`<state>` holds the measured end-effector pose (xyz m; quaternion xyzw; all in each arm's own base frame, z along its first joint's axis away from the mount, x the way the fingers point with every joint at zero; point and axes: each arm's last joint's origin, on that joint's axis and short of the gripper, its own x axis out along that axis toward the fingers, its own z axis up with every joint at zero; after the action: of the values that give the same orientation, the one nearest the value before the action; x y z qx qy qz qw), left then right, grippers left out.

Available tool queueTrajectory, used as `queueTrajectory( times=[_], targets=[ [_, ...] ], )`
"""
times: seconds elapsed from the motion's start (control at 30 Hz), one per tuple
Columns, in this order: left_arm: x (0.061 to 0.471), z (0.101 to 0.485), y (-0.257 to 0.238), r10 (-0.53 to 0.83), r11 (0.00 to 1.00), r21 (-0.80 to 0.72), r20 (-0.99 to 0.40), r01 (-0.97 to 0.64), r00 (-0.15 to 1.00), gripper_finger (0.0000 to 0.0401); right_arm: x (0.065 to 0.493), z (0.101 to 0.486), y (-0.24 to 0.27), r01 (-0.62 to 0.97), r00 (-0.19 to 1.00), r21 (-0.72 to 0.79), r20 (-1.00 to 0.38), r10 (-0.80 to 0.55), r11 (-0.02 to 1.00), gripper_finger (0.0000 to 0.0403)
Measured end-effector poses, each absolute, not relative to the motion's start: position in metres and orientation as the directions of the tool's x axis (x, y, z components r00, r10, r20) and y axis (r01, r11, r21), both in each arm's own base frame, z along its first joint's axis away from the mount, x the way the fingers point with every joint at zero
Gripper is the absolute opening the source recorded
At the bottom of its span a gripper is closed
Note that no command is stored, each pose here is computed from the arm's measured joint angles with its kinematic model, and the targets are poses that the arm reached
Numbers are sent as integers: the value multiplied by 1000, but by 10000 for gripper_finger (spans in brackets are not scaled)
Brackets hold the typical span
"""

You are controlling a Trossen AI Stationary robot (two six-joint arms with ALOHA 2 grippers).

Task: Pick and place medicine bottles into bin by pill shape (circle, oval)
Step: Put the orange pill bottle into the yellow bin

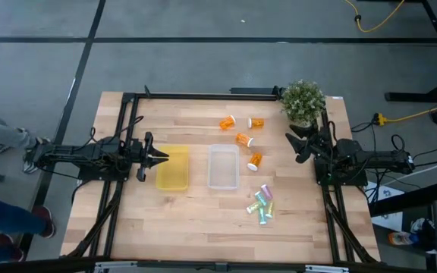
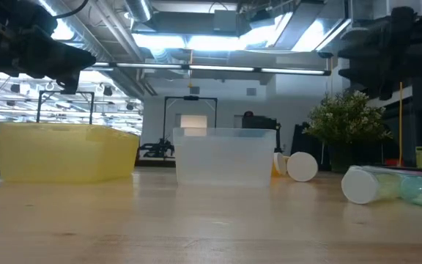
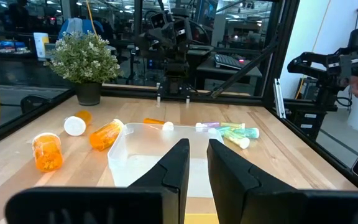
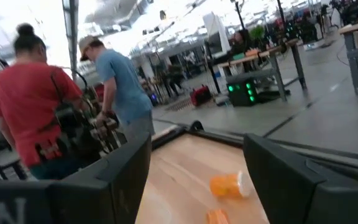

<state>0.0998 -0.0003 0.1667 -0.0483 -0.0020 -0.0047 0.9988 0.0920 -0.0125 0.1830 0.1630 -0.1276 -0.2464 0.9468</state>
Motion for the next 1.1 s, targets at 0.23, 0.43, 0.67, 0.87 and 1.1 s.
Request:
queueTrajectory(
  times=[0.23,0.43,0.67,0.87,1.1],
  targets=[
    [100,167,0,-9,995,-97,4,9,1000,51,92,182,-13,484,837,242,154,-525,841,257],
    [100,167,0,-9,995,-97,4,10,1000,51,92,182,-13,480,838,249,155,-523,841,257],
    [100,167,0,-9,995,-97,4,9,1000,51,93,183,-11,377,874,367,164,-458,850,257],
    [100,167,0,-9,995,-97,5,9,1000,51,95,183,-6,212,941,359,177,-290,909,257],
    [100,167,0,-10,995,-97,5,10,1000,51,96,174,-6,248,951,375,81,-298,893,257]
  ],
)
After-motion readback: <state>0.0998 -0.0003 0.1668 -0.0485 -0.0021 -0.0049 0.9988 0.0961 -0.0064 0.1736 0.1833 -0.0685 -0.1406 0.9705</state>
